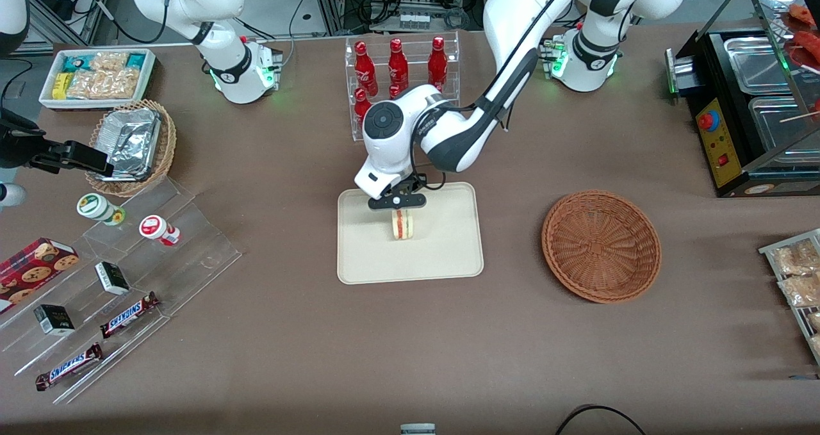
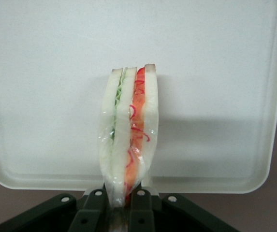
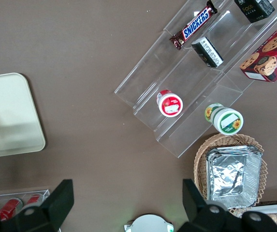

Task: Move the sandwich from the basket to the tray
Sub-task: 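Lower the sandwich onto the tray and open the left gripper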

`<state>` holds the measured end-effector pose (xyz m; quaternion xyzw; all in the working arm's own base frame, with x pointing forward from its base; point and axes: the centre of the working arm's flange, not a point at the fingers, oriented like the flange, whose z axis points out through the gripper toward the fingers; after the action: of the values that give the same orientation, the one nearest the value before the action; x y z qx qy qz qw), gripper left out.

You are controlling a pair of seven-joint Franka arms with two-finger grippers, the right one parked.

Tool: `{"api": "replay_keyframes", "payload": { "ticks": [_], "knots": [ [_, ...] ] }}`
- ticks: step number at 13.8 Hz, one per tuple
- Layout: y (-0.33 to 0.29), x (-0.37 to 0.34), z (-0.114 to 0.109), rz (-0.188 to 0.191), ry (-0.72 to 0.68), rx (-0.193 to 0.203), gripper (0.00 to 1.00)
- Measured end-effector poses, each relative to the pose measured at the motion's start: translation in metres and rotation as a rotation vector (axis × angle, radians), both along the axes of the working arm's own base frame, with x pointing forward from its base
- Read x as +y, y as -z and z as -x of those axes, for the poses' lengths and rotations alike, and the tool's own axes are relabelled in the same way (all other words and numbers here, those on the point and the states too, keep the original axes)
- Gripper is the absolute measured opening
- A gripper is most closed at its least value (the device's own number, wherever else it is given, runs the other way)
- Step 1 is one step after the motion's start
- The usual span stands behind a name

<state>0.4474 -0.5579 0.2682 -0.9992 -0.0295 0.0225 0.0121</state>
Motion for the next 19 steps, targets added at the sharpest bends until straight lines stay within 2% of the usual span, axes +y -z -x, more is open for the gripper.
{"api": "replay_keyframes", "payload": {
  "ticks": [7, 11, 15, 16, 19],
  "knots": [
    [0.024, 0.003, -0.001, -0.025, 0.002, 0.015, 0.15],
    [0.022, 0.002, -0.005, -0.016, 0.001, 0.0, 0.5],
    [-0.014, -0.003, -0.018, 0.029, -0.014, -0.043, 0.92],
    [-0.033, 0.0, -0.023, 0.038, -0.024, -0.055, 0.99],
    [-0.103, 0.028, -0.035, 0.013, -0.07, -0.06, 1.0]
  ]
}}
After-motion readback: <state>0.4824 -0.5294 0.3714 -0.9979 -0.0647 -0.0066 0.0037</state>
